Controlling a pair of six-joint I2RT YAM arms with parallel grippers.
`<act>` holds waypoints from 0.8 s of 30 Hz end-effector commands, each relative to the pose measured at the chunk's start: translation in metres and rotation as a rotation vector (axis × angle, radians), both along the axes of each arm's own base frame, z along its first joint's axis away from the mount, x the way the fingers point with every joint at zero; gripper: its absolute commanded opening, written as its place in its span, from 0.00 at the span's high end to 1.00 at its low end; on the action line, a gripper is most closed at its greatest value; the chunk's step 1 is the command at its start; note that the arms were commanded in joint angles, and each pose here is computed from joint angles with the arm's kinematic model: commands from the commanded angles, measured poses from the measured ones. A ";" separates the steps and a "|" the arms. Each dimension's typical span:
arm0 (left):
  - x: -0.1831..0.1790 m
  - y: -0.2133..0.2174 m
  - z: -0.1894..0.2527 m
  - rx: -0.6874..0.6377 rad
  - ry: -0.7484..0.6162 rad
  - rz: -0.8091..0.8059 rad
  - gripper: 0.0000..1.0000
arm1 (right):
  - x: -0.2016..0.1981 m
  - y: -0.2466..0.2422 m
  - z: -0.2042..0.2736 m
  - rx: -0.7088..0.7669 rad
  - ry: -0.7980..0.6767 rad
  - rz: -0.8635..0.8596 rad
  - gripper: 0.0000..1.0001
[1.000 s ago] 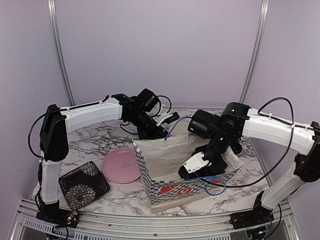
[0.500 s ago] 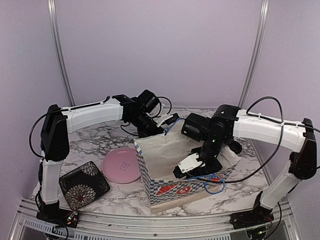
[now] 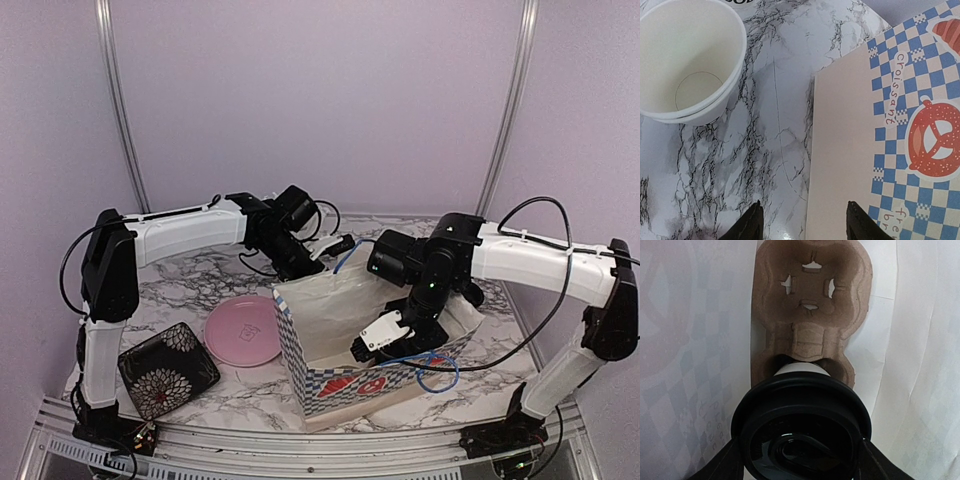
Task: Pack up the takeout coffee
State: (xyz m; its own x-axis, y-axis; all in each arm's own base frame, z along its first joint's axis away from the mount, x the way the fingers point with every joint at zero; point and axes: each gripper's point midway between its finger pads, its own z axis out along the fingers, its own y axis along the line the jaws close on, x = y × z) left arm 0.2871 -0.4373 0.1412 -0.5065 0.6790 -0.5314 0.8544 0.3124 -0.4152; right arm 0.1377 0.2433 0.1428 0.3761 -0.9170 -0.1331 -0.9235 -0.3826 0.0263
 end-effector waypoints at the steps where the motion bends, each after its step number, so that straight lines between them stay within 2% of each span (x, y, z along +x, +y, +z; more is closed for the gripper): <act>1: 0.001 0.012 0.016 0.018 -0.038 0.010 0.43 | -0.012 -0.010 -0.007 -0.063 0.057 0.023 0.50; 9: 0.018 0.033 0.056 0.036 -0.180 0.085 0.40 | 0.004 -0.003 0.010 -0.004 0.017 -0.013 0.46; 15: 0.021 0.065 0.120 0.028 -0.388 0.166 0.38 | 0.005 -0.003 0.015 0.024 0.027 -0.028 0.43; 20: -0.017 0.066 0.164 -0.087 -0.427 0.082 0.36 | 0.006 -0.001 0.021 0.047 0.026 -0.029 0.38; 24: -0.058 0.047 0.175 -0.150 -0.422 -0.042 0.34 | 0.010 0.005 0.032 0.087 0.017 -0.034 0.32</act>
